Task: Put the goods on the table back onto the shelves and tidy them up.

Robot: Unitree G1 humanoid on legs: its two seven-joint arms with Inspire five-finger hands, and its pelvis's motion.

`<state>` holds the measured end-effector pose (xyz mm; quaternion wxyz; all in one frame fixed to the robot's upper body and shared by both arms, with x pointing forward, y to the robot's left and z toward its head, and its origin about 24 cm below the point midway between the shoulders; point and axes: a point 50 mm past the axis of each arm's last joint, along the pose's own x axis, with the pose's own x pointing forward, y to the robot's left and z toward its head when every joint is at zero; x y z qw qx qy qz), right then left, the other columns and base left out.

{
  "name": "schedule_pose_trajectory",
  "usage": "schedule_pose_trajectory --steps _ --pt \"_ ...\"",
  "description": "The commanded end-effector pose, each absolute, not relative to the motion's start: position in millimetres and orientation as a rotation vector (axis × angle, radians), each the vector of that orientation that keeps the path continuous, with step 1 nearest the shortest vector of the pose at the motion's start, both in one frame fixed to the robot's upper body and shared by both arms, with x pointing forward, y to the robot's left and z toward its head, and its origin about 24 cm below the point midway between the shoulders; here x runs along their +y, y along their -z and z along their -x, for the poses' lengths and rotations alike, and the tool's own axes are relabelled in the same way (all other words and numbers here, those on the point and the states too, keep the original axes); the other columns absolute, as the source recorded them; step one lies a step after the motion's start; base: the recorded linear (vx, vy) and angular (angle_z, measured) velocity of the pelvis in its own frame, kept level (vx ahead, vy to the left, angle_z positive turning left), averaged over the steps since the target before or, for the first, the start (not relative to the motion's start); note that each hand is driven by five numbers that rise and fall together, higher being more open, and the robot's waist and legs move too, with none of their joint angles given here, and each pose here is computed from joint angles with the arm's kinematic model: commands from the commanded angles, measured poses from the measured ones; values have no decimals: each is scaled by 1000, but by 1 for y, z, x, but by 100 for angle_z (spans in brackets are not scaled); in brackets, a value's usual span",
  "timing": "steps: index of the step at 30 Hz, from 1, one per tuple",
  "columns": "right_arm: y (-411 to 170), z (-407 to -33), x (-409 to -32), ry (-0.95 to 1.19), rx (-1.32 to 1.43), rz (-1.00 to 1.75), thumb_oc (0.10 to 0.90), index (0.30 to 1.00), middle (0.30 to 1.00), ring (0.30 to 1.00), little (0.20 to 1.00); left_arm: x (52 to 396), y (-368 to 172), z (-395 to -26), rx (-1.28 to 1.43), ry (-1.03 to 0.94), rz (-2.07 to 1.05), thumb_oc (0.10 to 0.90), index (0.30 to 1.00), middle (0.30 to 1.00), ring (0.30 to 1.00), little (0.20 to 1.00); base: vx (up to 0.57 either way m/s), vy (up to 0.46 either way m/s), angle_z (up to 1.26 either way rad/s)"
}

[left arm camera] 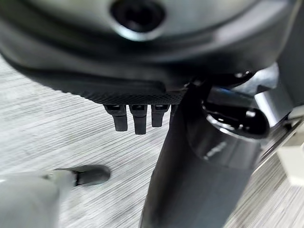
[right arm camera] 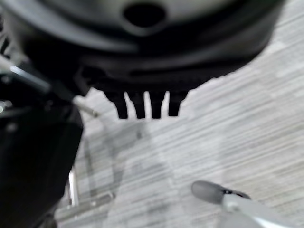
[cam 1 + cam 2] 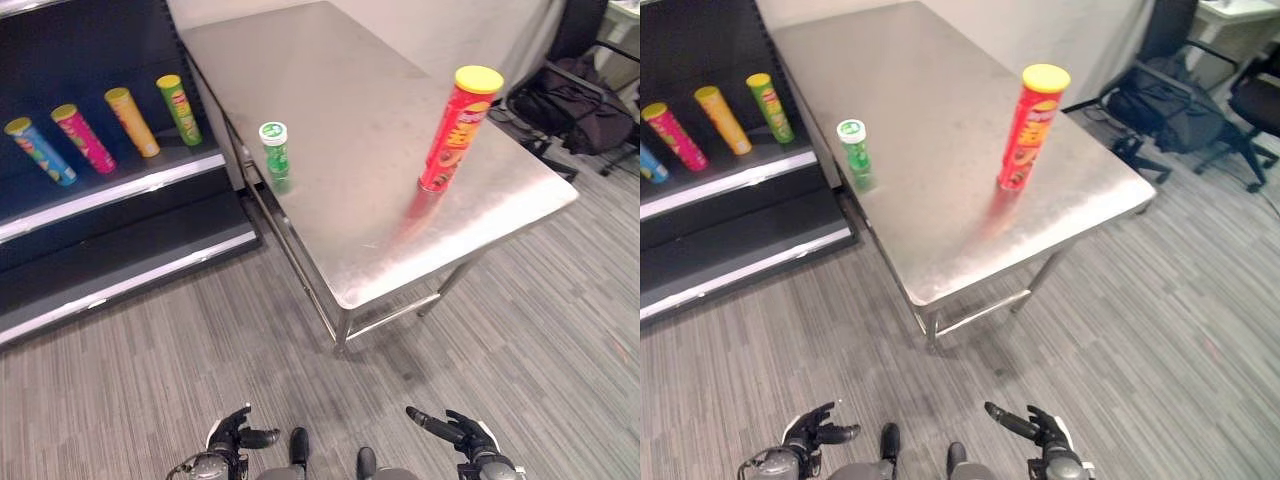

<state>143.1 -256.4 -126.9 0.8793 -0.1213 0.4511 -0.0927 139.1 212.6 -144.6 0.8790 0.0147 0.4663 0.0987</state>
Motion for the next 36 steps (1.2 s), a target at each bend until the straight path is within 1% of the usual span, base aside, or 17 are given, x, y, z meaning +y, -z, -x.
schedule_pose_trajectory --steps 1,3,6,8,9,12,13,14,17,18,20,23,26,30,32,36 --pt "115 -153 -273 248 877 265 800 900 900 900 900 248 139 -132 965 -303 -95 800 900 900 900 900 -19 99 -49" --pt "115 -153 -274 263 878 253 800 900 900 900 900 249 139 -132 964 -303 -96 800 900 900 900 900 5 53 -45" --pt "116 -143 -287 343 892 217 800 900 900 900 900 256 136 -134 956 -311 -110 800 900 900 900 900 76 1 -10" --pt "114 -144 -290 362 884 209 800 900 900 900 900 256 136 -135 953 -317 -108 800 900 900 900 900 91 -54 -12" --pt "111 -142 -297 399 872 211 800 900 900 900 900 259 135 -137 953 -329 -112 800 900 900 900 900 113 -80 -3" --pt "91 -156 -307 410 764 259 800 900 900 900 900 259 132 -139 925 -344 -101 800 900 900 900 900 103 -99 27" --pt "64 -169 -322 457 622 292 800 900 900 900 900 255 134 -136 926 -337 -95 800 900 900 900 900 147 -121 10" --pt "47 -175 -332 481 545 312 800 900 900 900 900 251 136 -134 930 -331 -90 800 900 900 900 900 151 -117 -13" --pt "7 -185 -351 519 391 390 800 900 900 900 900 243 141 -124 964 -304 -81 800 900 900 900 900 116 -90 6" --pt "-33 -200 -363 523 243 476 800 900 900 900 900 240 144 -118 986 -278 -87 800 900 900 900 900 125 -82 10" --pt "-65 -210 -368 524 118 521 800 900 900 900 900 236 147 -114 1000 -256 -92 800 900 900 900 900 103 -58 22" --pt "-154 -239 -357 470 -251 559 800 900 900 900 900 235 149 -104 1031 -210 -123 800 900 900 900 900 78 -44 20" --pt "-181 -253 -353 453 -353 541 800 900 900 900 900 235 151 -100 1043 -199 -133 800 900 900 900 900 22 -31 16" --pt "-213 -292 -347 387 -382 521 800 900 900 900 900 239 152 -88 1065 -193 -140 800 900 900 900 900 7 -56 36" --pt "-223 -297 -347 388 -392 553 800 900 900 900 900 240 152 -85 1071 -198 -137 800 900 900 900 900 -6 -41 42" --pt "-259 -307 -346 399 -446 656 800 900 900 900 900 237 153 -80 1077 -188 -150 800 900 900 900 900 -10 -33 49"
